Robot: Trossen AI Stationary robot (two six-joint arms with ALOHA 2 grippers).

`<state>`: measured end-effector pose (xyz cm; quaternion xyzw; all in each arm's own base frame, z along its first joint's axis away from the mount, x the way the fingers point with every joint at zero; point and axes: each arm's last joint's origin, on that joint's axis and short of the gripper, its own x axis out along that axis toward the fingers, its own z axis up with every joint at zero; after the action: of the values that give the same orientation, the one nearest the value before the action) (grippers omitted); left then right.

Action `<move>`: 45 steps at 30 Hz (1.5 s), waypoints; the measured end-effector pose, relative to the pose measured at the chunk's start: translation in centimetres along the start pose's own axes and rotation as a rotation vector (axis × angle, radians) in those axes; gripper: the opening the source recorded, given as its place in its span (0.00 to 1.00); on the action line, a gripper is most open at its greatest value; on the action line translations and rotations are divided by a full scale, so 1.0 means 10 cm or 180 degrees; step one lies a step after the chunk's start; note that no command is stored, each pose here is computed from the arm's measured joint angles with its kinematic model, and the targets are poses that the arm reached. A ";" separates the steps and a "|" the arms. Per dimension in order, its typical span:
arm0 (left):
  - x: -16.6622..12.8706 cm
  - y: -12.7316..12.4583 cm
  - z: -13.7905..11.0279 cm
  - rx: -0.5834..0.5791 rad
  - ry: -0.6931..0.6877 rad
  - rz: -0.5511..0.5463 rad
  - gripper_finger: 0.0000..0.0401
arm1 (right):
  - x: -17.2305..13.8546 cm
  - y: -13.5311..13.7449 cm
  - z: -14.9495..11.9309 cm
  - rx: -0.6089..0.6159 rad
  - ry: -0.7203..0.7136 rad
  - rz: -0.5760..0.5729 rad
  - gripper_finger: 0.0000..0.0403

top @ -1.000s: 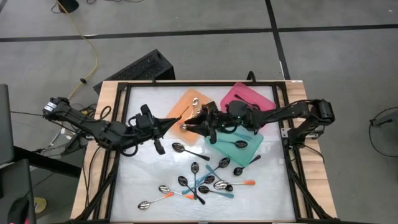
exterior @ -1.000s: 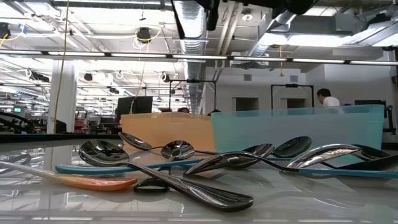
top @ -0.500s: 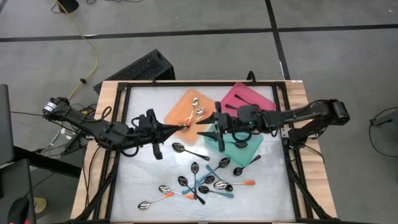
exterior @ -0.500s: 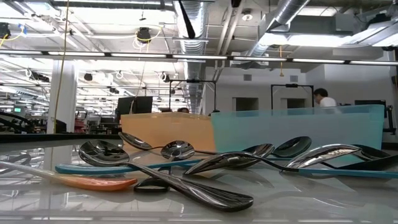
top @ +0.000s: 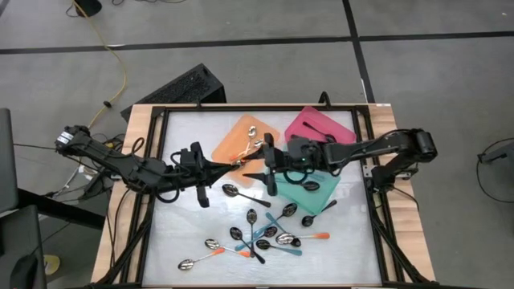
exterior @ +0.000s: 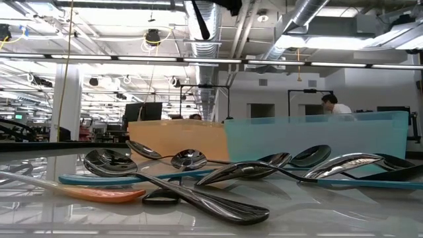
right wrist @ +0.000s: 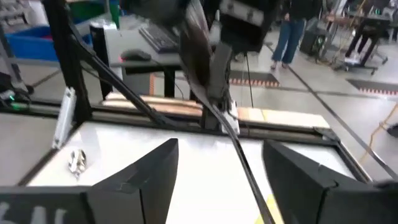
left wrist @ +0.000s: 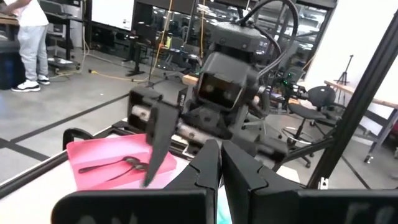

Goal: Sort silverware by color (type)
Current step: Put the black spoon into the pink bin

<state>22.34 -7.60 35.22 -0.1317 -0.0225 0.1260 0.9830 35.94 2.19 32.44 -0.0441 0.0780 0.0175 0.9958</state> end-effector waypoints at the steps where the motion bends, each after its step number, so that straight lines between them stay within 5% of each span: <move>1: 0.00 0.00 -0.01 0.0003 0.0004 0.0002 0.00 | 0.02 -0.01 0.00 -0.0014 0.0036 0.0046 0.63; 8: 0.02 -0.01 -0.03 0.0024 0.0029 0.0009 0.00 | 0.08 -0.05 0.04 -0.0063 0.0131 0.0092 0.56; 20: 0.03 -0.01 -0.02 -0.0040 0.0007 0.0000 0.00 | 0.07 -0.04 -0.02 -0.0096 0.0309 0.0141 0.03; 32: 0.02 0.03 -0.04 0.0107 -0.0015 0.0385 0.10 | -0.03 -0.05 -0.01 0.0135 0.0558 -0.0186 0.01; 39: 0.00 0.05 -0.04 0.0177 -0.0008 0.0532 0.23 | -0.46 -0.31 0.00 0.0187 0.1213 -0.1141 0.00; 45: -0.09 0.14 0.01 -0.0090 0.0058 0.0559 0.24 | -0.96 -0.60 -0.01 0.0341 0.1697 -0.1853 0.00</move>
<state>21.17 -6.52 34.96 -0.1482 -0.0037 0.2101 0.9664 26.66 -4.08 34.35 -0.0154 0.3187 -0.2816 0.9049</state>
